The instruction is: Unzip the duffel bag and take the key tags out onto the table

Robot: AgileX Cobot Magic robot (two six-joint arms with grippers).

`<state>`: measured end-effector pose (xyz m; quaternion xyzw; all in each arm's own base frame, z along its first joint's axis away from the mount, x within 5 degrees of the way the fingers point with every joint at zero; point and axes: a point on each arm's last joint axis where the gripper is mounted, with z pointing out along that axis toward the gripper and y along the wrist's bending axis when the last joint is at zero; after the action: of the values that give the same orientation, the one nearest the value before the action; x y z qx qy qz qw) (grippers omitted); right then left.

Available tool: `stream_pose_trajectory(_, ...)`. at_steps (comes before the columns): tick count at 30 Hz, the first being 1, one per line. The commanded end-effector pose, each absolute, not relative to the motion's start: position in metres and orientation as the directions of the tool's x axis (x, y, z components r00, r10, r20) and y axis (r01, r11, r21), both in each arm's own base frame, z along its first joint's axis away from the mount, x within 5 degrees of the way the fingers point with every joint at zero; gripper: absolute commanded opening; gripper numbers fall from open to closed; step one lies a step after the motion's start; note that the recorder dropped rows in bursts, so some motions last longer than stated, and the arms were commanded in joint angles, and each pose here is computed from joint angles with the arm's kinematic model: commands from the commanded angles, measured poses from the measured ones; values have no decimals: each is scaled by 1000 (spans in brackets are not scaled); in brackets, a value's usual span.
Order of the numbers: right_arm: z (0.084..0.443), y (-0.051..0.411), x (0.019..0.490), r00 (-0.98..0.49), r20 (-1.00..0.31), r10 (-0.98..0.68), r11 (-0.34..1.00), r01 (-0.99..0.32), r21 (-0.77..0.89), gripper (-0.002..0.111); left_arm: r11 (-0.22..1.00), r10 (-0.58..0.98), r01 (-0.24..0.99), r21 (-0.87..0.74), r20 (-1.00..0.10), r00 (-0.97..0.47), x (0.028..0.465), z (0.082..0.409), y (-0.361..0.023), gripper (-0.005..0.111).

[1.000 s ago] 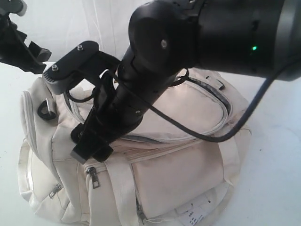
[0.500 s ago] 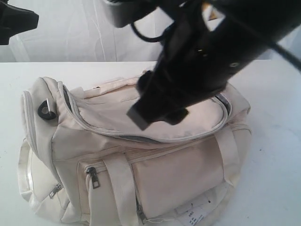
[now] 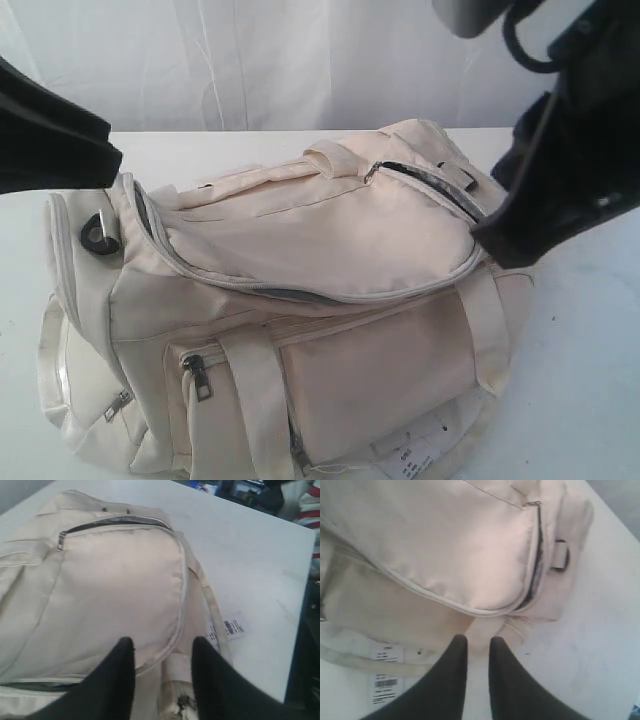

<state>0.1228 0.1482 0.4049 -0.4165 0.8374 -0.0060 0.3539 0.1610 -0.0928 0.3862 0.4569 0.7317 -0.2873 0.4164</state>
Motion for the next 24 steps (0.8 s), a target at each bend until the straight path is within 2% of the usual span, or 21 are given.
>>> stream_pose_trajectory(1, 398, 129, 122, -407, -594, -694, 686, -623, -375, 4, 335, 482, 942, -13, -857, -183, 152, 397, -95, 11)
stream_pose_trajectory(3, 391, 124, 120, -411, -580, -703, 680, -625, -382, 0, 318, 522, 948, 28, -839, -151, 151, 405, -96, 0)
stream_pose_trajectory(10, 355, 123, 120, -431, -531, -729, 665, -628, -404, 0, 287, 639, 957, 39, -752, -162, 154, 421, -109, 0)
stream_pose_trajectory(16, 338, 122, 122, -437, -513, -739, 661, -621, -422, 0, 258, 832, 964, 65, -522, -187, 174, 396, -131, 0)
stream_pose_trajectory(19, 338, 122, 121, -438, -511, -740, 660, -622, -422, 0, 195, 863, 975, 107, -490, -119, 178, 388, -151, 0)
stream_pose_trajectory(20, 338, 122, 121, -438, -511, -740, 660, -622, -422, 0, 137, 861, 980, 148, -506, -44, 180, 384, -165, 0)
stream_pose_trajectory(21, 338, 122, 121, -438, -511, -740, 660, -622, -422, 0, 102, 858, 979, 177, -514, 4, 180, 384, -171, 2)
stream_pose_trajectory(23, 338, 122, 121, -438, -511, -740, 660, -622, -422, 0, 34, 841, 967, 253, -530, 109, 180, 383, -186, 18)
stream_pose_trajectory(24, 338, 122, 121, -438, -511, -740, 660, -622, -422, 0, 21, 838, 962, 271, -529, 131, 182, 381, -191, 36)
